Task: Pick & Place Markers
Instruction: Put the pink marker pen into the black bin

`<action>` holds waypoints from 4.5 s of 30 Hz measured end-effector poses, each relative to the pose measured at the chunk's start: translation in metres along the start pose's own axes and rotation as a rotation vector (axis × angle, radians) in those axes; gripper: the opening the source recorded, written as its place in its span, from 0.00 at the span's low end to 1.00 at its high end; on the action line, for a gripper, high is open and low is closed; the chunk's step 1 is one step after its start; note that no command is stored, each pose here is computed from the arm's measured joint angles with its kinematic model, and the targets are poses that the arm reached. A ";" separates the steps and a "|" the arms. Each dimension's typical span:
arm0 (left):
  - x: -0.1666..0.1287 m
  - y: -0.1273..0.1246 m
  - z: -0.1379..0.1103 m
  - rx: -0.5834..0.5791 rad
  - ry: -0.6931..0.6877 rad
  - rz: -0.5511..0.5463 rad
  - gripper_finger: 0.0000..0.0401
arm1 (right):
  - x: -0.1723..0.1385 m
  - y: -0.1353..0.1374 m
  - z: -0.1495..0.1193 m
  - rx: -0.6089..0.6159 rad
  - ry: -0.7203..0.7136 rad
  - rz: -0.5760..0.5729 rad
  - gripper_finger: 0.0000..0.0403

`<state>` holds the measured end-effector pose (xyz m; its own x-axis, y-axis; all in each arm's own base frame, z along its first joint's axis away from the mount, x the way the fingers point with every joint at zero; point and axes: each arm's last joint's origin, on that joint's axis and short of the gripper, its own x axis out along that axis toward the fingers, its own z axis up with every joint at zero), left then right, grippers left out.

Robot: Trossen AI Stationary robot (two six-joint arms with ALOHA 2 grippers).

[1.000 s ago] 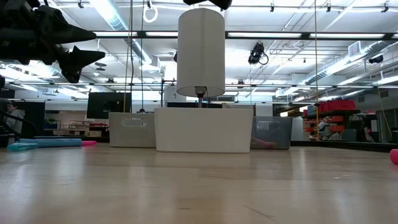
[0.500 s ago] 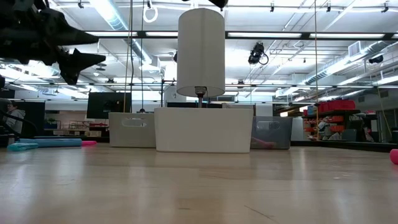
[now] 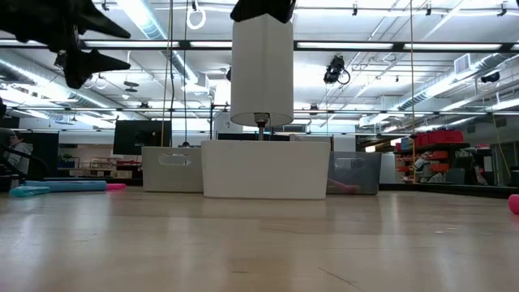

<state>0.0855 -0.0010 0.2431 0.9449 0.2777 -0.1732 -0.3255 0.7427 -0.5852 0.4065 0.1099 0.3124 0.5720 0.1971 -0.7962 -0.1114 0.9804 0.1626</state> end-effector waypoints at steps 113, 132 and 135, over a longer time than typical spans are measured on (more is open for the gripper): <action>0.119 0.124 0.003 0.065 0.953 0.888 0.80 | -0.029 -0.031 0.010 0.039 -0.055 0.060 0.65; 0.134 0.139 -0.007 0.043 0.981 0.866 0.74 | -0.029 -0.032 0.010 0.044 -0.055 0.059 0.65; 0.134 0.139 -0.007 0.048 0.984 0.861 0.73 | -0.029 -0.034 0.010 0.034 -0.056 0.055 0.65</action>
<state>0.1670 0.1350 0.1334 0.0564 0.1275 -0.9902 -0.8155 0.5781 0.0280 0.4016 0.0709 0.3360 0.6106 0.2491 -0.7517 -0.1168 0.9672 0.2256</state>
